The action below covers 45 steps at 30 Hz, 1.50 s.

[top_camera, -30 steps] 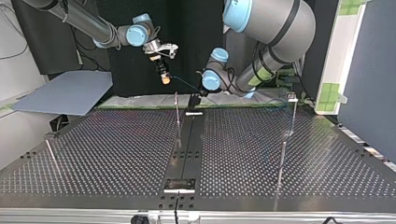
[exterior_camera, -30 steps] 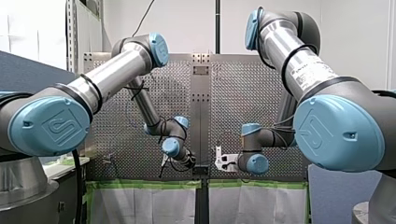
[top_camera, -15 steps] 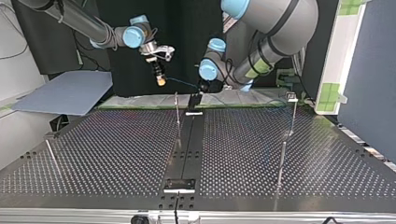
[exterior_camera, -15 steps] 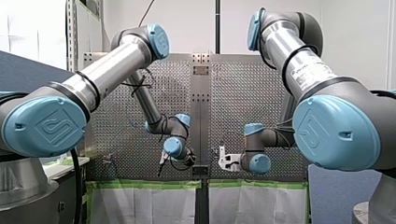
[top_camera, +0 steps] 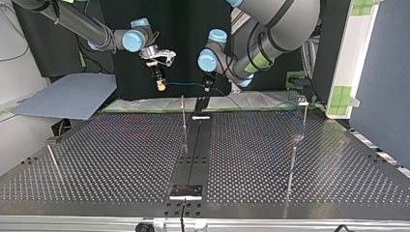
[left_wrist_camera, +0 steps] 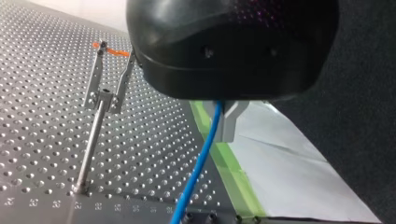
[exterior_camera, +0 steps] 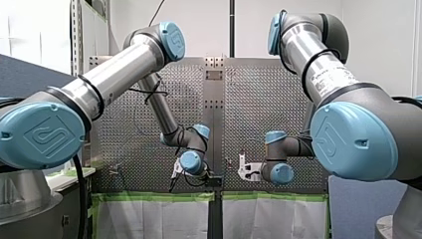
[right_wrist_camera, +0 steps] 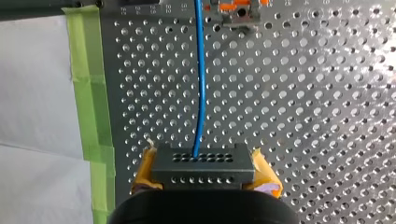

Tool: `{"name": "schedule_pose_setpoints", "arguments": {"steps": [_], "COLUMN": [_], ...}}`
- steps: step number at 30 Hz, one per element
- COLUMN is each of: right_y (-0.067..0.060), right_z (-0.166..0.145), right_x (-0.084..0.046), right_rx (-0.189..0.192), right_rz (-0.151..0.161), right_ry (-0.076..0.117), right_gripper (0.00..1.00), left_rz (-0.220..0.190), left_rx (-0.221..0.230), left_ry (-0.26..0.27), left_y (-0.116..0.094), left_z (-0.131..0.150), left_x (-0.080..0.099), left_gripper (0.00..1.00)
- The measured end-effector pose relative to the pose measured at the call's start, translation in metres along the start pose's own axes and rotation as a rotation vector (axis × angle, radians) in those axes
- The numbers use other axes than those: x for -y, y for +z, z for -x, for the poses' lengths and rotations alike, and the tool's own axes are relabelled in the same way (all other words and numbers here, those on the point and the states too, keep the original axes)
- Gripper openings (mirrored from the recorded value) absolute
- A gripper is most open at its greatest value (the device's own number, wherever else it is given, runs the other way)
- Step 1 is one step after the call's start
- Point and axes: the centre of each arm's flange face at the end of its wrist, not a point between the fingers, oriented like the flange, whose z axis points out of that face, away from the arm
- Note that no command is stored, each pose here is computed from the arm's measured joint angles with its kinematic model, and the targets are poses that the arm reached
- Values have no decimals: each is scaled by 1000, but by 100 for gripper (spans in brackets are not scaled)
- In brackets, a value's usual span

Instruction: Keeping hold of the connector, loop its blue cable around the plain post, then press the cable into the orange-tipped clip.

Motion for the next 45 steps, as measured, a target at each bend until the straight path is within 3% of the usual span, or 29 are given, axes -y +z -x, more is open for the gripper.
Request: {"name": "schedule_pose_setpoints", "arguments": {"steps": [13,20,32,45], "right_y": [5,12,18,24], "right_z": [-4,-10,-16,-24], "right_x": [-23,-34,-53,-82], "right_rx": [-4,14,6,-7], "right_rz": [24,40,55,84], "right_ry": [16,18,26,36], "right_gripper": [11,11,11,11], "left_rz": [83,120,90,81], "left_rx": [43,61,134,144], "left_ry": [-14,-2,-16,-17], "left_y": [-9,-11,-7,-4], "left_z": [3,6,31,43], "left_x": [15,18,45,52], "left_gripper": [0,0,0,0]}}
